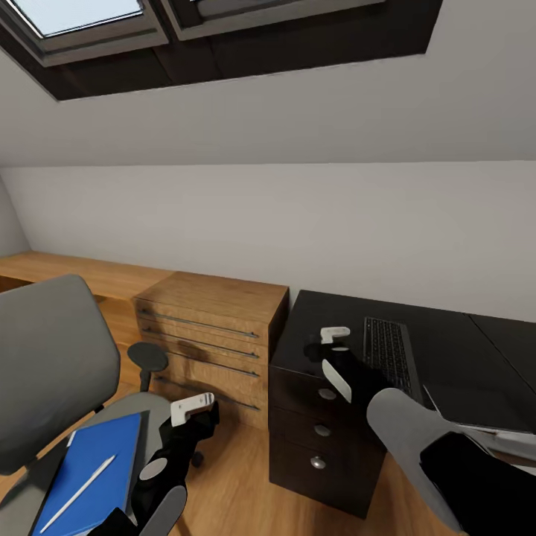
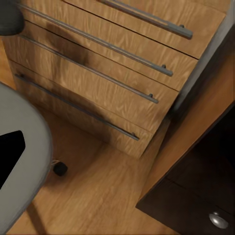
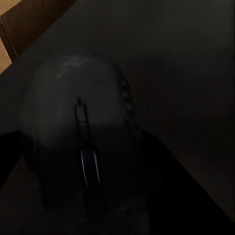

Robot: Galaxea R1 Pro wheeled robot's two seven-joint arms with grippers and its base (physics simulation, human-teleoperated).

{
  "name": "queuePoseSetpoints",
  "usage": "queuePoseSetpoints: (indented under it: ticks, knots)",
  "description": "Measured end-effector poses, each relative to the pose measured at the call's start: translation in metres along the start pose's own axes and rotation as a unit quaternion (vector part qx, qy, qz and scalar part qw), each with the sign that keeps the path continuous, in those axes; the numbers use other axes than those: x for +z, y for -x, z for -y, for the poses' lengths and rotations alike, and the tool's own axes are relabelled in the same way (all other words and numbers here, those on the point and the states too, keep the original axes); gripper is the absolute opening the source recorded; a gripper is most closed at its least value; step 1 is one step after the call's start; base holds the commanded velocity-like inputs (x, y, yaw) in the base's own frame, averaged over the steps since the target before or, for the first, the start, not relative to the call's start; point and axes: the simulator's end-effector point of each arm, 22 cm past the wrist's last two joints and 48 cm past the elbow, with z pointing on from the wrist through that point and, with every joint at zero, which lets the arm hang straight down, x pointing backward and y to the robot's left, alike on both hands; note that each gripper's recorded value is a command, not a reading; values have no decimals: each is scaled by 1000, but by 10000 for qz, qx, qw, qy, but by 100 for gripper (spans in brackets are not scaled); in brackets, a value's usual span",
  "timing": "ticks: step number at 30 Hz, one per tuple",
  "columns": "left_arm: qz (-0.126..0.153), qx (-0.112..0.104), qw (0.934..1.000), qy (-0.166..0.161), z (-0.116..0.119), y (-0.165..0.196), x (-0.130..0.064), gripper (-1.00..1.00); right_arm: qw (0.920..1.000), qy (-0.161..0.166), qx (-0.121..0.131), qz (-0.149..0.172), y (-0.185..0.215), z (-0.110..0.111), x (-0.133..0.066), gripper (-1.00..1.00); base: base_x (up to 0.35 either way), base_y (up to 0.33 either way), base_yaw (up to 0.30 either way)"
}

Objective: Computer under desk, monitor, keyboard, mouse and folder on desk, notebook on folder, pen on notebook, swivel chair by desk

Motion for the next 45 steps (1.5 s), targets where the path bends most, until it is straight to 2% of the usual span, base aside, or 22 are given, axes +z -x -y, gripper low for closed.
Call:
queuePoseSetpoints:
  ticks: [5,12,16,20,27,43,44,45]
  knots:
    - [-18,50,10000,-74,7,-3,-2,100,10000,-52,-44,41,-6,3,2,-100,135,0,0]
    - [-27,75,9999,-104,9,-5,-3,100,10000,70,-28,23,-8,-3,3,-100,203,0,0]
    - [73,10,9998,-177,14,6,-7,100,9993,333,-13,-144,-14,-31,-1,-100,25,0,0]
    - [79,-108,9996,-235,18,10,-10,100,9988,441,-6,-217,-17,-38,-1,-100,5,0,0]
    - [5,-233,9996,187,-2,-4,-8,100,9985,469,3,-274,-32,-40,4,-100,0,0,0]
    - [7,-235,9995,210,-8,-24,-1,100,9986,457,-6,-265,-52,-40,12,-100,0,0,0]
    - [8,-236,9995,212,-8,-24,-1,100,9986,456,-8,-264,-52,-40,12,100,0,0,0]
    - [8,-236,9995,212,-8,-24,-1,100,9986,452,6,-262,-52,-40,12,100,0,0,0]
